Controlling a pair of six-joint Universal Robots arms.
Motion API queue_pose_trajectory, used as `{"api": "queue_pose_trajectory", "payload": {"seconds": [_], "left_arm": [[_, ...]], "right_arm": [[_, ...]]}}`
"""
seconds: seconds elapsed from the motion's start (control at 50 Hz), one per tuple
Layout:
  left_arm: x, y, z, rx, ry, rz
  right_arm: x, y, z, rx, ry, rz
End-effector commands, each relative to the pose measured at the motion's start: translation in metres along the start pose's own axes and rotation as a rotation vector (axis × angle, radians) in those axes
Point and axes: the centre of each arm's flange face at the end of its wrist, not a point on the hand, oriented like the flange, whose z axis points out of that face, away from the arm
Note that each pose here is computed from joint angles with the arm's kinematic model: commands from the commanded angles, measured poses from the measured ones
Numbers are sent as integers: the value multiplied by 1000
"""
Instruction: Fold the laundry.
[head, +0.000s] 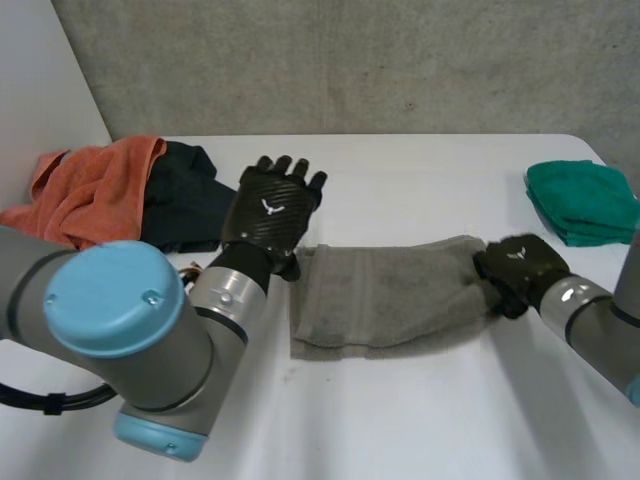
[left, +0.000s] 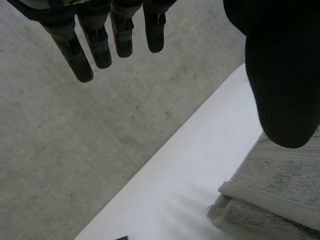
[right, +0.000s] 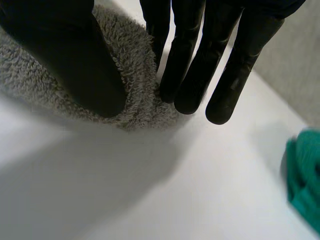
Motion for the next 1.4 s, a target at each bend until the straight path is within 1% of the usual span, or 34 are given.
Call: {"api": "queue_pose_trajectory", "payload": {"seconds": [0.02,0.08,0.1,0.18,0.24,0.32,0.34,0.4,0.42,0.48,0.5,0.52,0.58,0.7,0.8,0.84,0.9,0.96,0.98,1.06,1.12,1.18,1.24,1.28,1.34,1.4], "left_arm": [[-25,-8,-8,-2,-57,2],[-35,-6,-10,-13,-91,1],[-38,-5,-10,-16,-99,2],[-46,-2,-10,-33,-136,-2],[-47,-1,-9,-37,-142,-5],[-47,-3,-7,-28,-143,-16],[-46,-4,-6,-23,-143,-19],[-46,-9,0,0,-143,-52],[-46,-10,2,6,-144,-64],[-38,-15,8,23,-122,-125],[-34,-18,8,25,-109,-141],[-25,-21,7,19,-78,-170],[-11,-20,7,-22,-32,-199],[11,0,4,-192,45,-253],[19,26,4,-319,46,-238],[18,35,4,-362,18,-220],[19,46,3,-412,8,-187],[21,56,-1,-459,29,-136],[22,62,-3,-482,40,-96],[20,71,-4,-516,52,-50],[19,73,-5,-520,54,-51],[19,67,-3,-493,64,-56],[18,47,1,-425,88,-76],[8,21,4,-342,87,-94],[-3,-8,6,-242,94,-110],[-9,-26,8,-174,107,-118]], "right_arm": [[-69,-90,-16,293,-126,-161],[-101,-100,-22,355,-199,-218],[-126,-103,-26,392,-256,-263],[-185,-100,-41,454,-408,-366],[-197,-98,-40,451,-427,-375],[-183,-101,-32,393,-332,-279],[-171,-103,-29,365,-282,-203],[-146,-105,-24,328,-212,-60],[-128,-107,-23,318,-184,41],[-105,-112,-25,324,-161,178],[-95,-114,-26,328,-158,249],[-92,-114,-26,324,-162,278],[-86,-110,-25,277,-188,346],[-95,-94,-9,169,-266,369],[-102,-84,6,92,-303,378],[-105,-80,11,73,-307,376],[-110,-72,18,45,-308,360],[-113,-64,23,22,-309,335],[-114,-61,24,18,-310,322],[-117,-55,27,6,-306,254],[-116,-56,25,10,-284,192],[-111,-64,21,34,-258,169],[-103,-78,11,77,-238,172],[-95,-90,2,120,-221,172],[-92,-95,-6,170,-200,178],[-93,-94,-12,210,-180,177]]}}
